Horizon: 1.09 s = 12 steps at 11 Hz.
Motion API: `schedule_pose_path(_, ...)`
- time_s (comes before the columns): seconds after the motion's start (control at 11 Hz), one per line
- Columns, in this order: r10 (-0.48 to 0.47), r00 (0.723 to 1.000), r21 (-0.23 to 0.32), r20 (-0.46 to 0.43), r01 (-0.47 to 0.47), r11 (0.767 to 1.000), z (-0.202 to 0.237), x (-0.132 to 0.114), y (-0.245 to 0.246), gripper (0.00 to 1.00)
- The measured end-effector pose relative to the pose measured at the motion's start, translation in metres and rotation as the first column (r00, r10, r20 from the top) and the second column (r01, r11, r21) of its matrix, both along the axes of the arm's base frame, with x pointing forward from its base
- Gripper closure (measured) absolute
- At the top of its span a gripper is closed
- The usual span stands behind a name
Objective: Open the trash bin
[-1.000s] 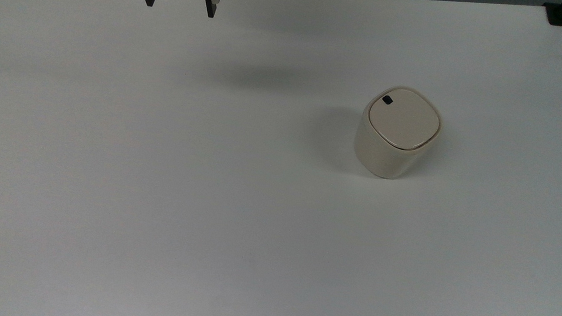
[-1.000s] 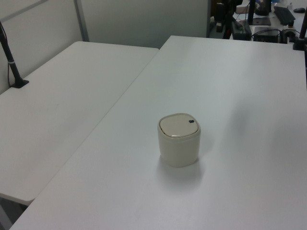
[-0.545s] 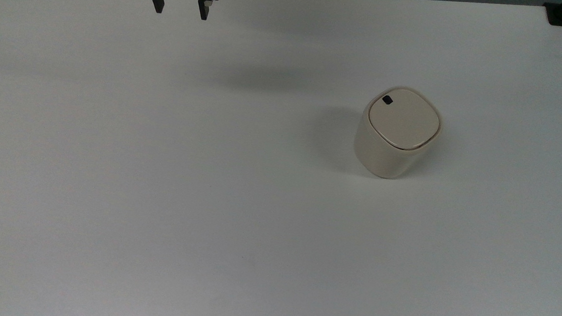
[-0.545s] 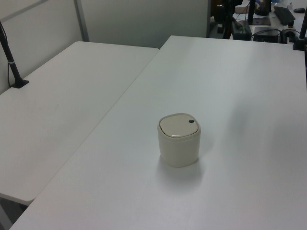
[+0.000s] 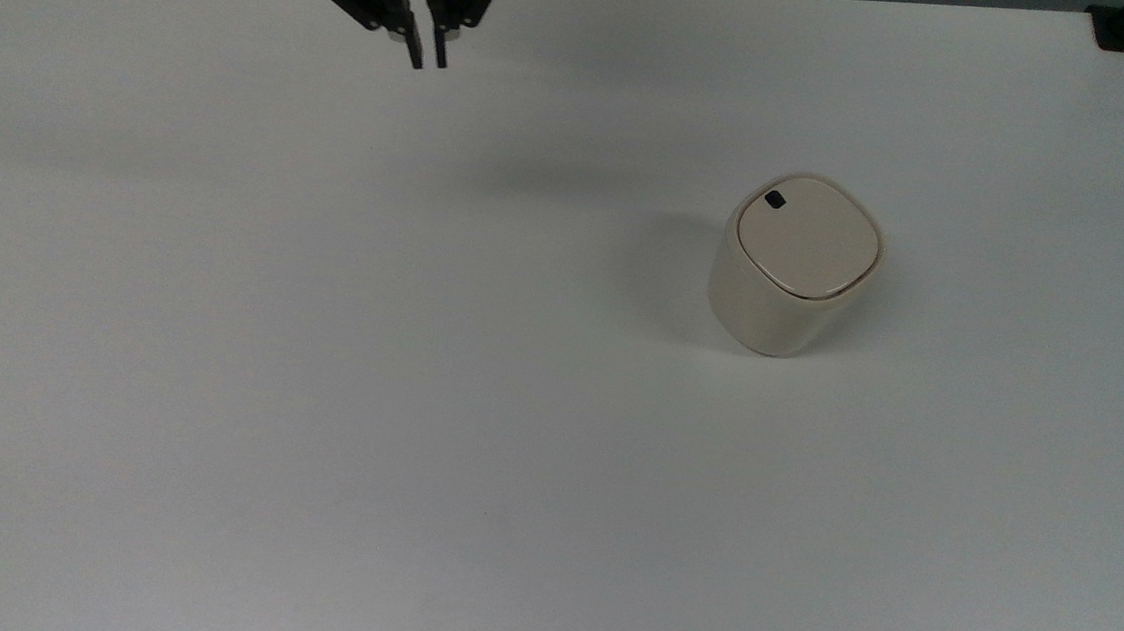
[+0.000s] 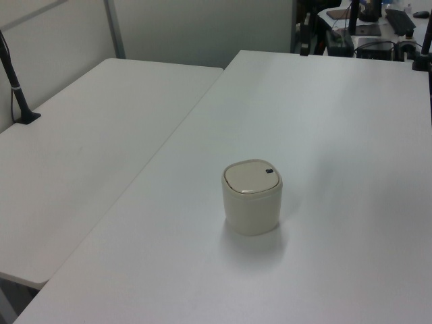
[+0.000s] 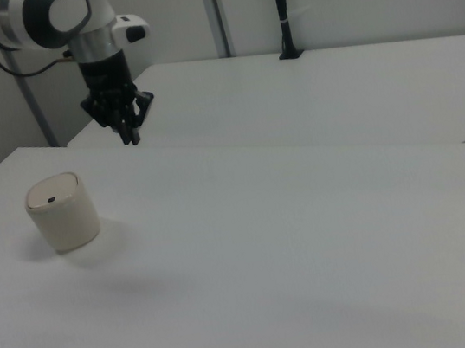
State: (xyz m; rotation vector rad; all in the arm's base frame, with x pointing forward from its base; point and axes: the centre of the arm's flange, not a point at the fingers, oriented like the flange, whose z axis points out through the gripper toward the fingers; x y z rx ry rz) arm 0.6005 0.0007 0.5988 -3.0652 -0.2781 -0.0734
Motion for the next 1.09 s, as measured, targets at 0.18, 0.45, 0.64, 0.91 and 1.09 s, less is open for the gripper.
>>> schedule_pose_path(0.18, 0.158, 0.987, 0.000, -0.003, -0.158, 0.987, -0.007, 0.002, 0.045, 0.84)
schedule_pose_path(0.45, 0.397, 0.918, -0.004, 0.003, -0.397, 0.918, -0.010, -0.004, 0.105, 0.95)
schedule_pose_path(0.64, 0.504, 0.863, -0.001, -0.013, -0.504, 0.863, -0.022, -0.008, 0.147, 1.00)
schedule_pose_path(0.91, 0.588, 0.809, 0.000, -0.021, -0.588, 0.809, -0.036, -0.016, 0.205, 1.00)
schedule_pose_path(1.09, 0.604, 0.797, -0.010, 0.010, -0.604, 0.797, -0.045, -0.011, 0.226, 1.00)
